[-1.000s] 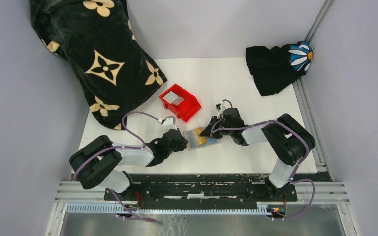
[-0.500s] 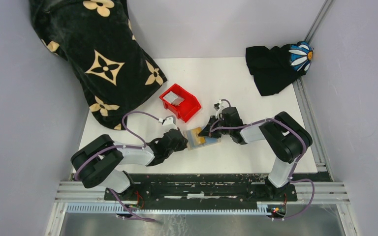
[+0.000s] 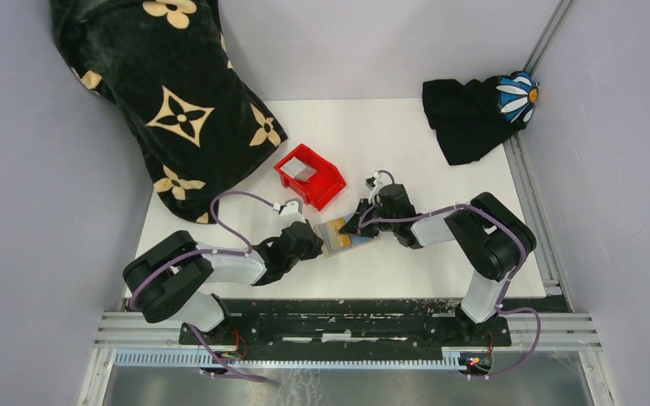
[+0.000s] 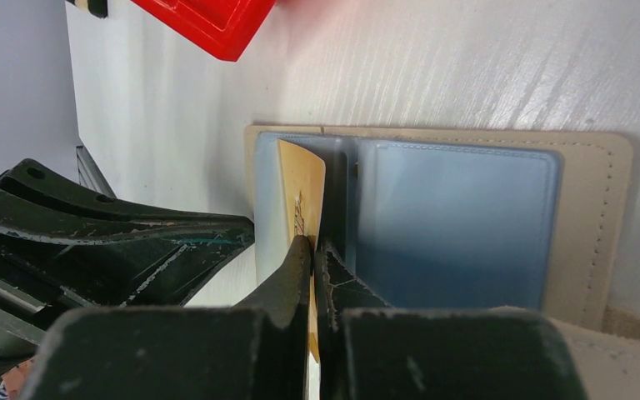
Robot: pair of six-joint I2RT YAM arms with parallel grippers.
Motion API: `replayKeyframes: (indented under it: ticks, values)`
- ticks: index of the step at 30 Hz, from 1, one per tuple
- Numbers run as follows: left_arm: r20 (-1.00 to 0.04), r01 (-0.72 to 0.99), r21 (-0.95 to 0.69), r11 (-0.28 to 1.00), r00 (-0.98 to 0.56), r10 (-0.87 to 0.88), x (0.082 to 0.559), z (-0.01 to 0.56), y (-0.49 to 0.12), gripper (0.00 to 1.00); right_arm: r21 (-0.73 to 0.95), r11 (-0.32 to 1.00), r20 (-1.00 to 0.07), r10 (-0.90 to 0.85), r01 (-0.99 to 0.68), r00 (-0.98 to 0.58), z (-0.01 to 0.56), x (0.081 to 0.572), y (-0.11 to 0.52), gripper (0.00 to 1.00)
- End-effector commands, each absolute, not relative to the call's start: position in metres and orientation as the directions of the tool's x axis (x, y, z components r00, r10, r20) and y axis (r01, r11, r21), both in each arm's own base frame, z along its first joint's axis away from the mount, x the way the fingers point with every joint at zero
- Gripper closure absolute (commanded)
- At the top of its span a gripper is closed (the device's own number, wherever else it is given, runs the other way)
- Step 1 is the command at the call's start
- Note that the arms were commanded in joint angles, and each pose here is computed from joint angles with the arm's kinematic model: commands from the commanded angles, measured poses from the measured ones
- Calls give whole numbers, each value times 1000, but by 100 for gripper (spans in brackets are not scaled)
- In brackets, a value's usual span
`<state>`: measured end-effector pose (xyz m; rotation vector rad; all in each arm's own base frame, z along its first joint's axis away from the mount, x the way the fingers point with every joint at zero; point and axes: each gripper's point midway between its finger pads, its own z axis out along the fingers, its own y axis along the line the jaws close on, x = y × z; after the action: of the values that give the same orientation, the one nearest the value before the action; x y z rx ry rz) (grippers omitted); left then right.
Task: Put the credit cards into the card holder
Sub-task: Insert the credit card into the card holder.
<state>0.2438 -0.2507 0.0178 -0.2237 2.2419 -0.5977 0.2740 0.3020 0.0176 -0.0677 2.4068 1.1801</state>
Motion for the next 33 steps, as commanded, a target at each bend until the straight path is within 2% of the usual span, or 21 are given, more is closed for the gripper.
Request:
replayKeyframes:
  ticks: [1, 10, 24, 33]
  values:
    - [-675, 43, -422, 906, -682, -282, 243, 5, -245, 92, 627, 757, -311, 29, -182, -950, -31, 227, 273, 99]
    - [-678, 43, -416, 908, -680, -278, 245, 5, -246, 92, 617, 766, -311, 27, -180, -950, -27, 228, 264, 99]
    - [-665, 56, -437, 898, -693, -280, 245, 5, -255, 92, 639, 748, -302, 28, -181, -953, -27, 229, 281, 99]
    - [-653, 66, -454, 888, -703, -281, 241, 3, -258, 92, 633, 755, -300, 34, -172, -953, -30, 225, 290, 91]
